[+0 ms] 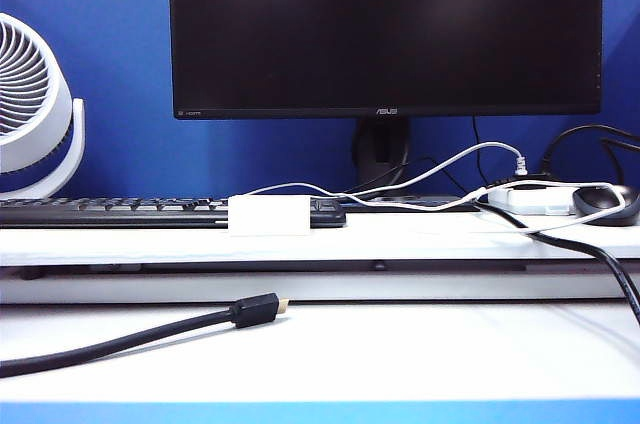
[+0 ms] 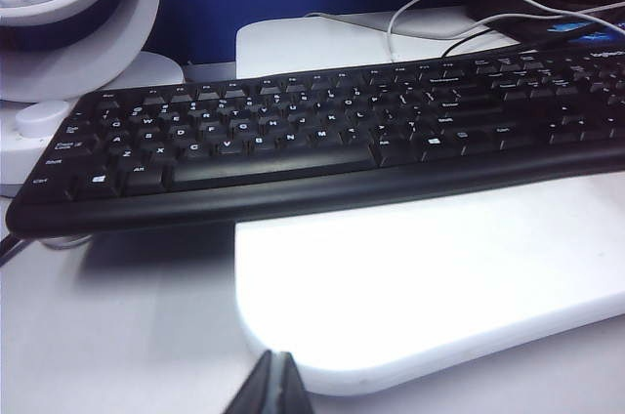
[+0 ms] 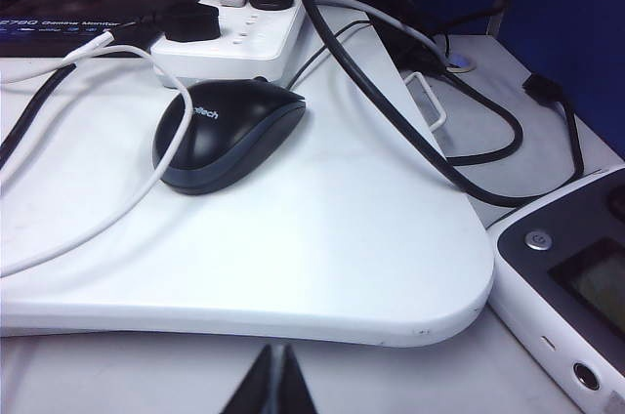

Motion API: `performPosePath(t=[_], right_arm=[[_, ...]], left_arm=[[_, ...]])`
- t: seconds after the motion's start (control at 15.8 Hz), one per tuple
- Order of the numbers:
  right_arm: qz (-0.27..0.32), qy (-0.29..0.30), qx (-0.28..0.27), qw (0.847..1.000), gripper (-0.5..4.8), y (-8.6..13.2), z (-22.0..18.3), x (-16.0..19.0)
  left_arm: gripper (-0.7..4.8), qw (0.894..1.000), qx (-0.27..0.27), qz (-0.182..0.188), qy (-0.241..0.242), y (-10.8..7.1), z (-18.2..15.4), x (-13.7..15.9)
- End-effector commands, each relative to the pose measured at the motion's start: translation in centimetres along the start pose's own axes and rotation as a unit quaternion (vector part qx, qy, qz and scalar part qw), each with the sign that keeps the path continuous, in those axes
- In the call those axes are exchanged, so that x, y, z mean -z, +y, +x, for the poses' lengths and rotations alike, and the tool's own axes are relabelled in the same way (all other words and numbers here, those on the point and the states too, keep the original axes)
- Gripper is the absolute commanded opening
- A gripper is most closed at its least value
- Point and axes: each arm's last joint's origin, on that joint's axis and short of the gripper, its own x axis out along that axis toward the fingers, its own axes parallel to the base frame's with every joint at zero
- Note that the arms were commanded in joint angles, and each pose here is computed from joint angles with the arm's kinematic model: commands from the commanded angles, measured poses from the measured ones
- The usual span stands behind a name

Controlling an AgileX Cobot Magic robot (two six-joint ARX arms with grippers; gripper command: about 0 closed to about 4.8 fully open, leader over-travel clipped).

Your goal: Pick up the Type-C charging cable and the charging base, insert one end of the Type-C charger into the corresponding slot on the base, and finally place the plugged-in charger back on the table.

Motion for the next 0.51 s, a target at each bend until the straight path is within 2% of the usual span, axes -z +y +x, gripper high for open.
performPosePath(t=[0.06,0.32,0.38,0.44,0.51], right_arm=[[-0.002,0.003,-0.002,1.000,-0.01,0.0,0.1,0.2],[0.002,0.001,-0.003,1.000,-0.01,0.0,0.1,0.2],[0.054,-0.014,-0.003,0.998,-0.01,0.0,0.0,-0.2],[0.137,-0.037,-0.007,0.990,-0.01,0.0,-0.1,-0.8],[0.189,-0.050,-0.016,0.981,-0.01,0.0,-0.4,-1.7]], left_arm=[[-0.03,1.000,0.000,0.000,0.005,0.0,0.0,0.1],[-0.03,1.000,0.000,-0.001,0.004,0.0,0.0,0.1],[-0.03,0.999,-0.009,-0.039,-0.021,0.1,0.0,-0.4],[-0.03,0.991,-0.037,-0.112,-0.067,0.3,-0.3,-1.6],[-0.03,0.985,-0.054,-0.136,-0.092,0.5,-0.5,-2.5]])
